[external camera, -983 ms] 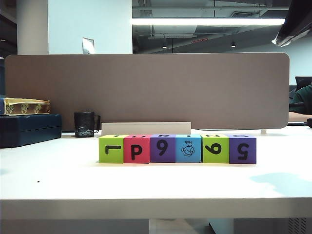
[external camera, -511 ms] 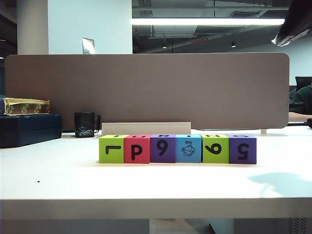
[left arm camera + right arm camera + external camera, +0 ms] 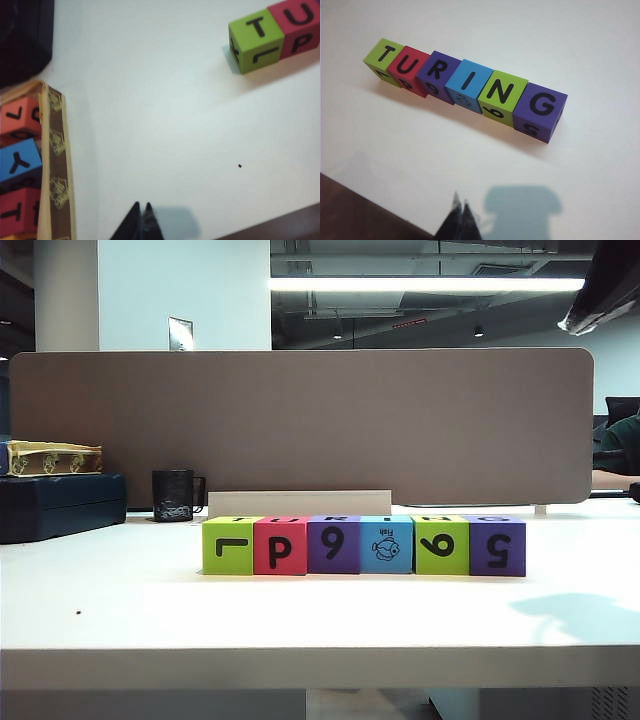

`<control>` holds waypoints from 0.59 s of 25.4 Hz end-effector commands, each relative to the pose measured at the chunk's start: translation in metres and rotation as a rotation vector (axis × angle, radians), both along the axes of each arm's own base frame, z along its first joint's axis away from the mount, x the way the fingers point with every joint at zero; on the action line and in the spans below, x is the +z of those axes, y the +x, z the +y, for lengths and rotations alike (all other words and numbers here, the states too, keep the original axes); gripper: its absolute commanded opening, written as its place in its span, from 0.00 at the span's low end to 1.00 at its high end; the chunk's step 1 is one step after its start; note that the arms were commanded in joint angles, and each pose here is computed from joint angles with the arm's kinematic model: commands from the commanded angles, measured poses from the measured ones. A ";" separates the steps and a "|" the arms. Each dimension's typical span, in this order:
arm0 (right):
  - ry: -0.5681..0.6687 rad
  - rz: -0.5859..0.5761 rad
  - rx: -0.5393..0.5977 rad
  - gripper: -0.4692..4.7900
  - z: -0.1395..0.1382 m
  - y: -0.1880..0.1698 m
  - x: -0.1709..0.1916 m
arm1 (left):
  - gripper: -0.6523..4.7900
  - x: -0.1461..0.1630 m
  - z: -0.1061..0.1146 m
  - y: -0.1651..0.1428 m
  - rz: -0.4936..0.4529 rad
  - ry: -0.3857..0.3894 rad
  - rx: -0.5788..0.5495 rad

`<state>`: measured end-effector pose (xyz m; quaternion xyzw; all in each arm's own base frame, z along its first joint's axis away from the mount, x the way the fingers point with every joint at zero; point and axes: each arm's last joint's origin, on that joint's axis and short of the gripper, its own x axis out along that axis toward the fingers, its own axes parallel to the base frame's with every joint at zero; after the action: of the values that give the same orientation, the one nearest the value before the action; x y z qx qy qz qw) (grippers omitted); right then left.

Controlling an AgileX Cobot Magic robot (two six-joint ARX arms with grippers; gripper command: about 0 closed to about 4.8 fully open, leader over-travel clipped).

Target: Select the appropriate blocks from the scattered letter blocks on the table and arrange them in a row to spell out "TURING".

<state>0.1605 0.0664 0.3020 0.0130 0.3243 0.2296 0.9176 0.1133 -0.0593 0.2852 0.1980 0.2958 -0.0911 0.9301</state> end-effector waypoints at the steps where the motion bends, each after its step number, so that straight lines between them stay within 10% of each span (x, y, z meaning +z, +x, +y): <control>1: 0.008 -0.020 -0.001 0.09 0.000 0.000 0.003 | 0.11 0.004 -0.001 0.002 -0.043 -0.056 0.022; 15: 0.008 -0.020 -0.001 0.09 0.000 0.000 0.003 | 0.11 0.005 -0.002 0.003 -0.053 -0.064 0.019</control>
<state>0.1605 0.0663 0.3020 0.0129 0.3245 0.2294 0.9176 0.1157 -0.0609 0.2880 0.1722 0.2763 -0.0865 0.9415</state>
